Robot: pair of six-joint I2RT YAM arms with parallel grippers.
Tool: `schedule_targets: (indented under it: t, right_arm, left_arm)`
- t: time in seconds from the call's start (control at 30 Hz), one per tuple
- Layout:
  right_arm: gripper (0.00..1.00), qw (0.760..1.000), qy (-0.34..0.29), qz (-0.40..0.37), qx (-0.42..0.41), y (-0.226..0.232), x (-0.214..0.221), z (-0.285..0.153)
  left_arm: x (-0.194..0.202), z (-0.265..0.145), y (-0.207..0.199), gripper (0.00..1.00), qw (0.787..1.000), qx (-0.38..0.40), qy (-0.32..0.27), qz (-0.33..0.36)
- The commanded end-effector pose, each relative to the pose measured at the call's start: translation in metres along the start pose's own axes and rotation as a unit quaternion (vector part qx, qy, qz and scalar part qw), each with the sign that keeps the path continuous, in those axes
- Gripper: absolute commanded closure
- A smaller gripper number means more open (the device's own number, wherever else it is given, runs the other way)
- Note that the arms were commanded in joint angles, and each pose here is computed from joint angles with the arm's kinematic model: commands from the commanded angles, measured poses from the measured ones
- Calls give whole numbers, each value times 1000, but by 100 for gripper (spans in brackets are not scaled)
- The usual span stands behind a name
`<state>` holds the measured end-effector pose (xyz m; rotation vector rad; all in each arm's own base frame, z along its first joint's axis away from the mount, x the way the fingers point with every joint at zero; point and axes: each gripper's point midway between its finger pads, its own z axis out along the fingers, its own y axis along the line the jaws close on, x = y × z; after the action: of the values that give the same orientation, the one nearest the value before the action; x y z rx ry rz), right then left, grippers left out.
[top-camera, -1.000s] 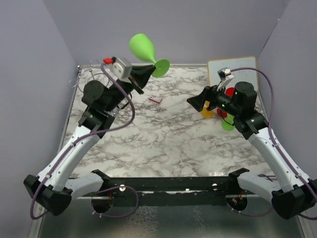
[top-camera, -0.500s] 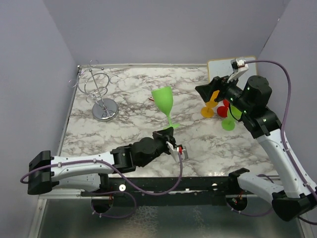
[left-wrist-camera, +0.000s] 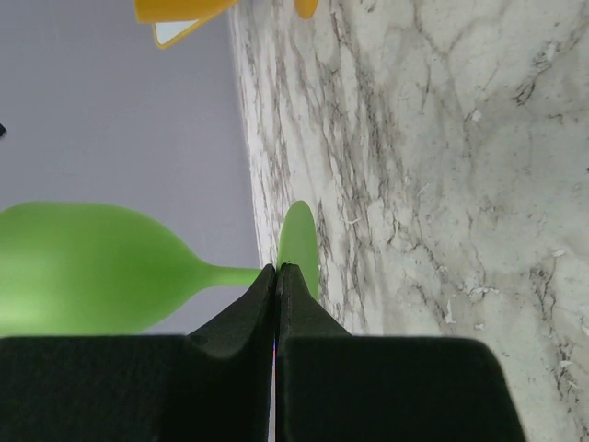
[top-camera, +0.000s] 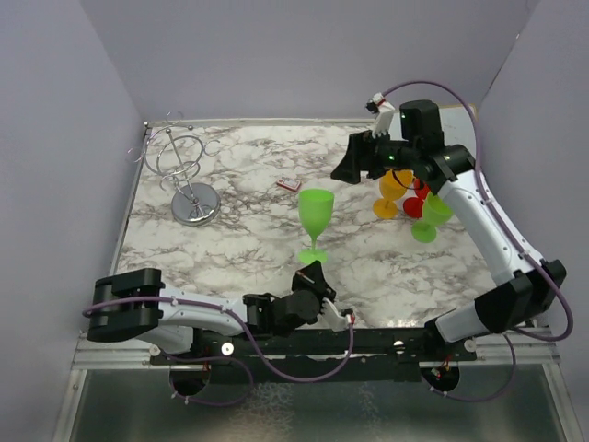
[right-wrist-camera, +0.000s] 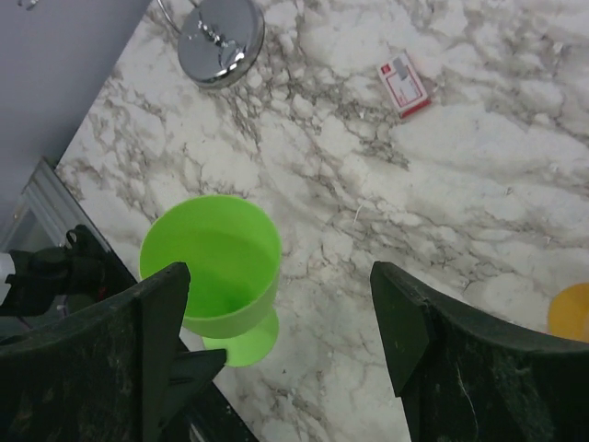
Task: Take the wine glass off the wine glass rack
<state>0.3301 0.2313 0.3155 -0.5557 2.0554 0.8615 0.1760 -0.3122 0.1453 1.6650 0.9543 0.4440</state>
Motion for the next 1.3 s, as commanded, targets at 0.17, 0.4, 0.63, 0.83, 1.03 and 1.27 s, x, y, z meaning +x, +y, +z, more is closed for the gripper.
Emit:
schedule_targets:
  t: [0.17, 0.4, 0.63, 0.83, 1.03, 1.27]
  right_arm:
    - [26, 981, 177, 57, 56, -15, 70, 20]
    - [36, 971, 225, 66, 40, -14, 102, 29]
    - [57, 968, 238, 75, 15, -6, 113, 37]
    - [77, 970, 231, 74, 7, -3, 112, 37]
    - [96, 977, 199, 63, 34, -10, 101, 35]
    - [99, 986, 139, 58, 69, -17, 81, 32]
  left_arm:
    - [-14, 9, -18, 100, 999, -17, 17, 33]
    - [-24, 9, -29, 100, 998, -11, 8, 54]
    - [-24, 9, -30, 100, 998, -12, 11, 60]
    - [-23, 10, -31, 100, 998, -11, 14, 64]
    - [-26, 11, -23, 95, 999, -24, 19, 30]
    - [-28, 8, -15, 41, 999, -32, 8, -15]
